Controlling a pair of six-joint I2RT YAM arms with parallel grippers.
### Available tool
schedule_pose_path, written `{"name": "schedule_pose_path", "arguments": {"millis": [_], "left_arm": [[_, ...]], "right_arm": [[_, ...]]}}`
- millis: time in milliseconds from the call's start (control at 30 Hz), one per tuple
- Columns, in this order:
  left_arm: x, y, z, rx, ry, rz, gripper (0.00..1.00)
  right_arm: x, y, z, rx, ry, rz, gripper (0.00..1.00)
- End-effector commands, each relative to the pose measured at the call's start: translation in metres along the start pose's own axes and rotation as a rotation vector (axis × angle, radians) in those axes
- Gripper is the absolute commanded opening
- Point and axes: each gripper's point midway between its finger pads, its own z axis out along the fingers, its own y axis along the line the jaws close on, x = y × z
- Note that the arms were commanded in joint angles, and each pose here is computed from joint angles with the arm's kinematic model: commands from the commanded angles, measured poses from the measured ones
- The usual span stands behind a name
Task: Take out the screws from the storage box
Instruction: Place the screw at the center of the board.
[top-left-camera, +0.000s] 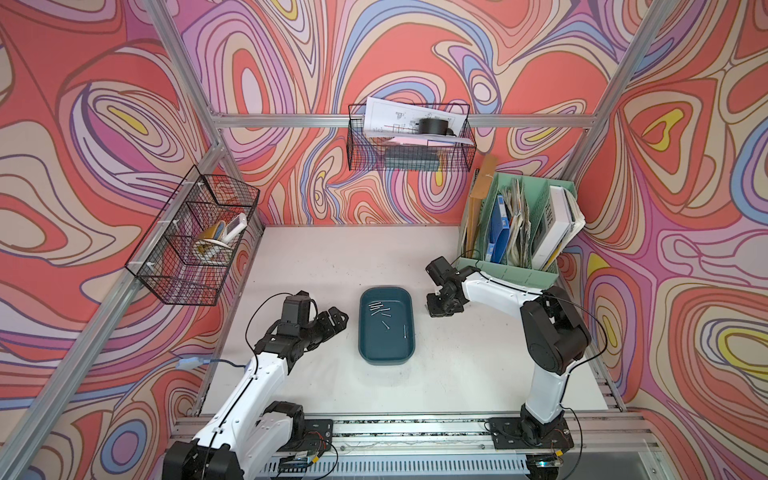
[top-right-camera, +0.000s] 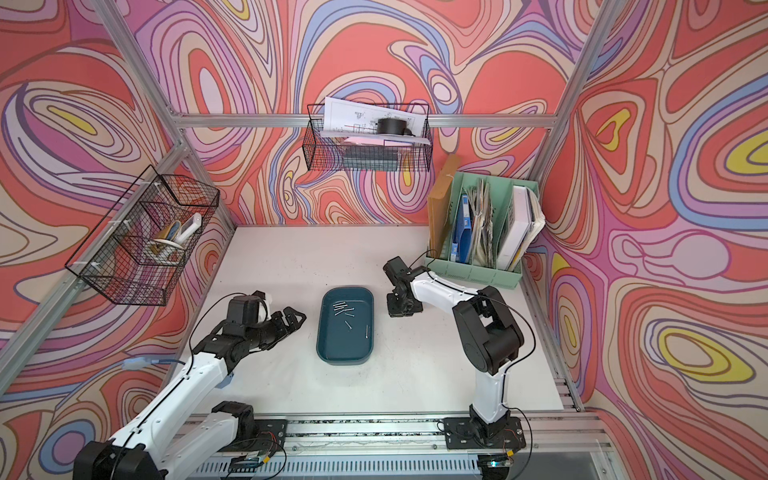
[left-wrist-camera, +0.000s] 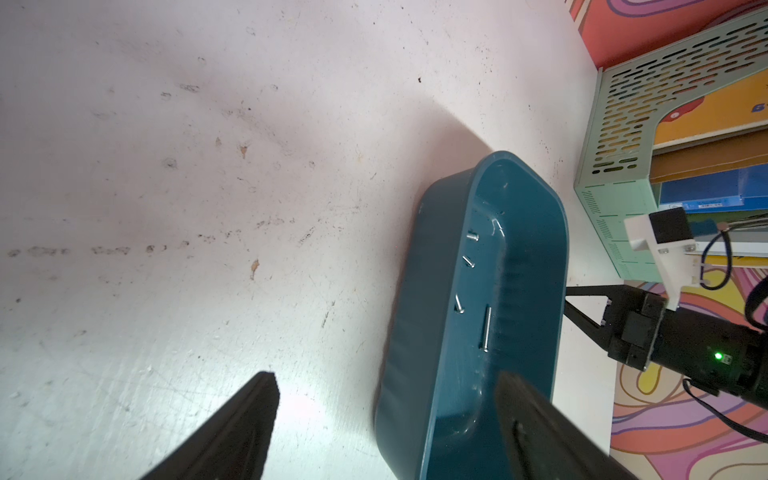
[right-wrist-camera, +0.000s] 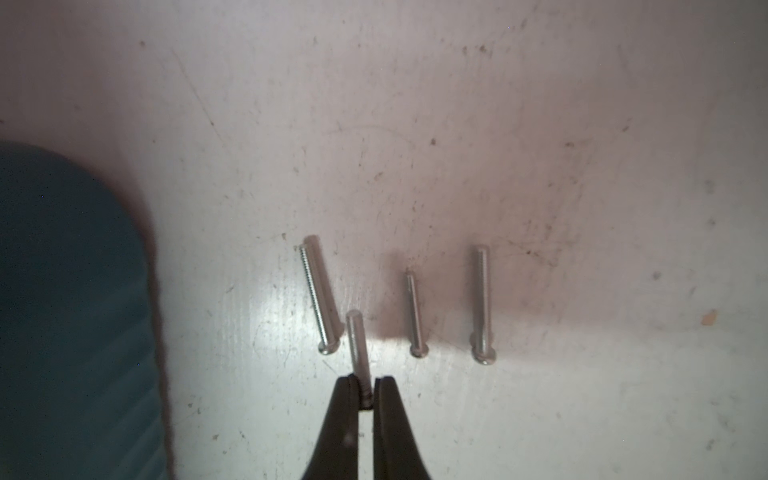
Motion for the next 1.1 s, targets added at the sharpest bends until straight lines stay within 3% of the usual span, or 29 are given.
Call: {"name": "schedule_pose_path", "arguments": {"millis": [0, 367, 700, 900, 1067], "left_arm": [[0.001, 0.000, 0.001, -0.007, 0.007, 0.006, 0.88], [0.002, 0.001, 0.001, -0.008, 0.010, 0.010, 0.88], [0.003, 0.000, 0.001, -0.003, 0.013, 0.006, 0.88], [0.001, -0.005, -0.002, 0.016, 0.009, 0.004, 0.88], [0.000, -0.005, -0.004, 0.012, 0.003, 0.007, 0.88]], "right_arm": [[0.002, 0.005, 0.007, -0.018, 0.012, 0.002, 0.02], [0.010, -0.005, 0.021, 0.040, 0.060, 0.022, 0.04], [0.007, -0.002, 0.008, 0.013, 0.028, 0.031, 0.18], [-0.008, 0.007, -0.027, -0.032, -0.041, 0.036, 0.21], [-0.019, 0.045, -0.085, -0.194, -0.168, -0.024, 0.20]]}}
